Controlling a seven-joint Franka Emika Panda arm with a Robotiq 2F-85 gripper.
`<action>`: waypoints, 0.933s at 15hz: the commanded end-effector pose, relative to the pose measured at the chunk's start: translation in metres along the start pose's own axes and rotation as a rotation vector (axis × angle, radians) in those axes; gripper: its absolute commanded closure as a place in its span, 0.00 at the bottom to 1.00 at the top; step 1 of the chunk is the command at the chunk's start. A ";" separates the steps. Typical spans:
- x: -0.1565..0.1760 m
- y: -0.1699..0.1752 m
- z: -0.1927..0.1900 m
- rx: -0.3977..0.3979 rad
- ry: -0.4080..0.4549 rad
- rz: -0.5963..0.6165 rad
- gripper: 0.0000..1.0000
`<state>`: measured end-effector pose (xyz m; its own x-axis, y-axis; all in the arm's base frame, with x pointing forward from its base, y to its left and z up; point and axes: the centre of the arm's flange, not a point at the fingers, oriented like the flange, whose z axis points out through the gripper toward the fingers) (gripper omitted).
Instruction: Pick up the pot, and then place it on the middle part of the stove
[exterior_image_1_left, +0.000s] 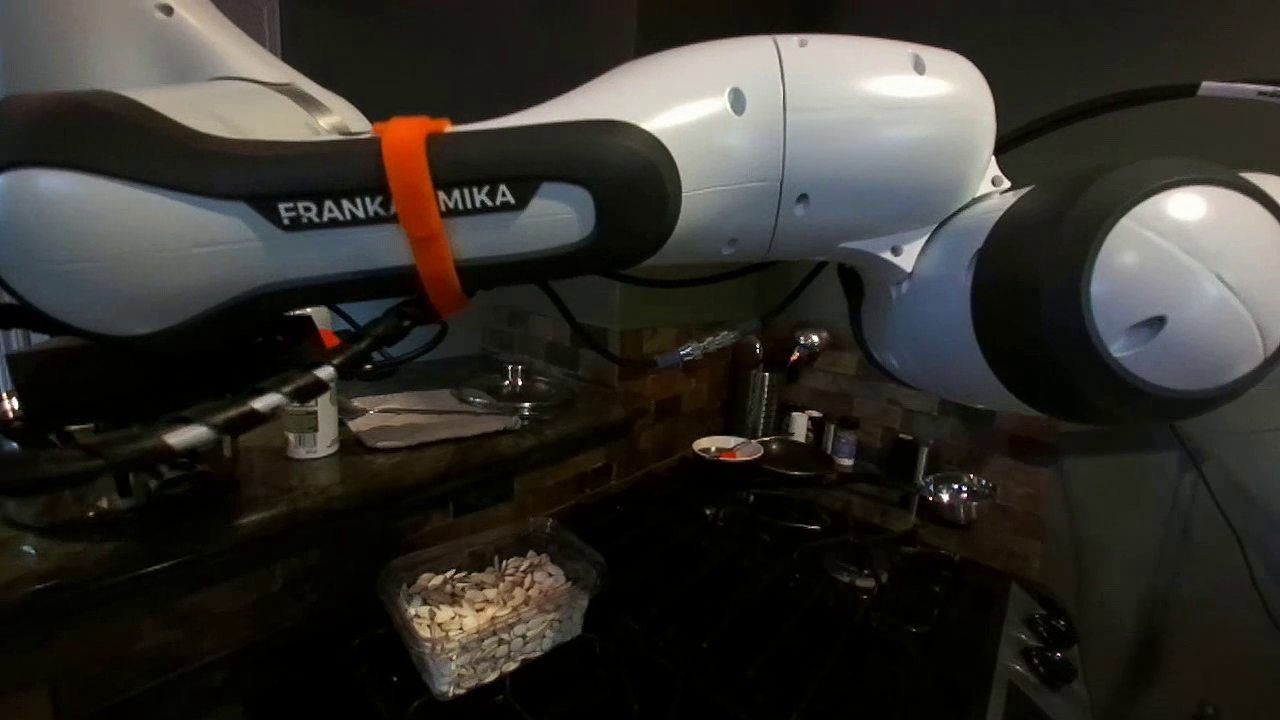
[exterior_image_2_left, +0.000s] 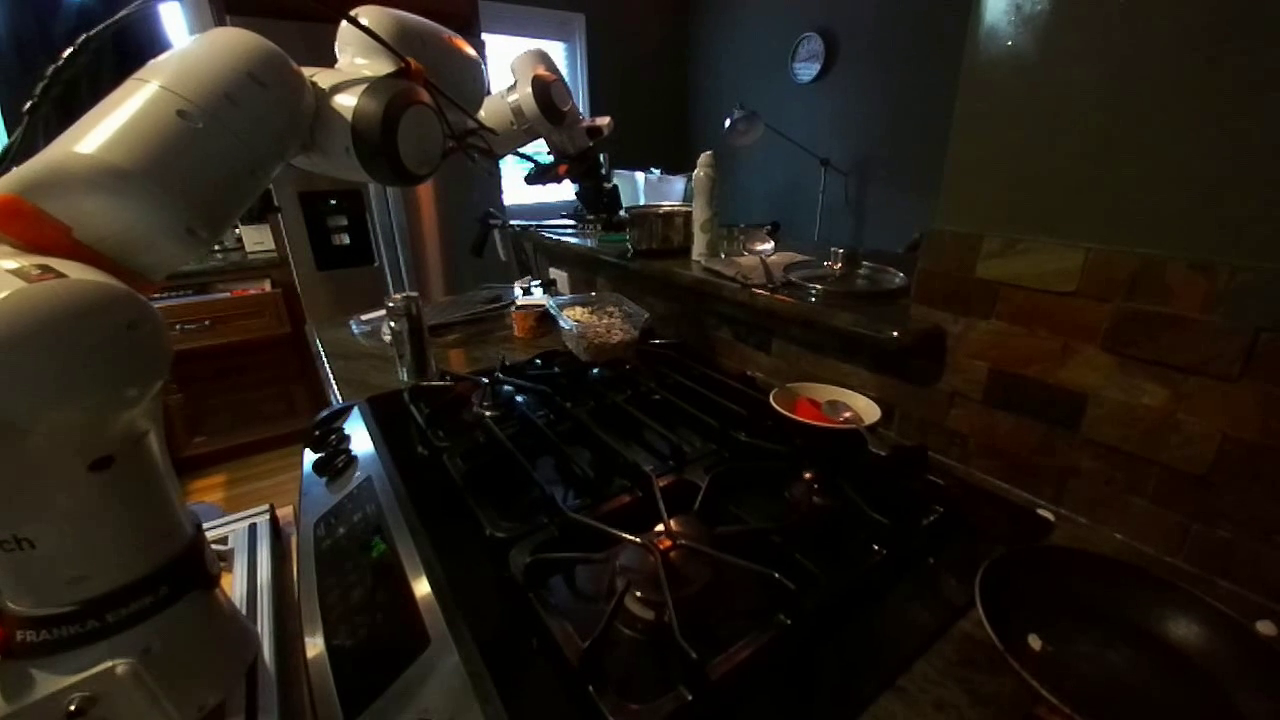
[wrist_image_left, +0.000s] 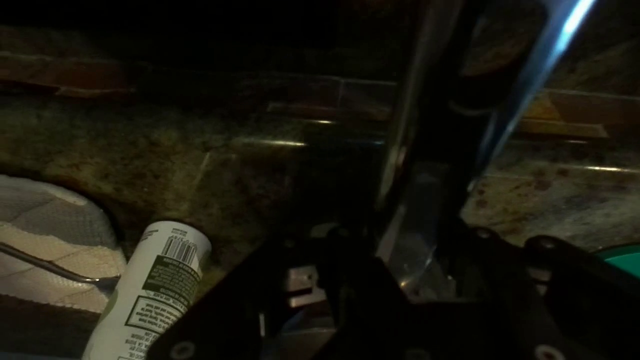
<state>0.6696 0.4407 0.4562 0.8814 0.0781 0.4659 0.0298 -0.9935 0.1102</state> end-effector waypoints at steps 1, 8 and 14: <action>0.006 -0.017 0.012 -0.050 0.001 0.016 0.28; 0.013 -0.018 0.017 -0.029 0.015 0.067 0.36; 0.017 -0.014 0.020 -0.029 0.017 0.105 0.83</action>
<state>0.6773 0.4423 0.4459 0.8694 0.0122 0.4939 -0.0422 -0.9942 0.0989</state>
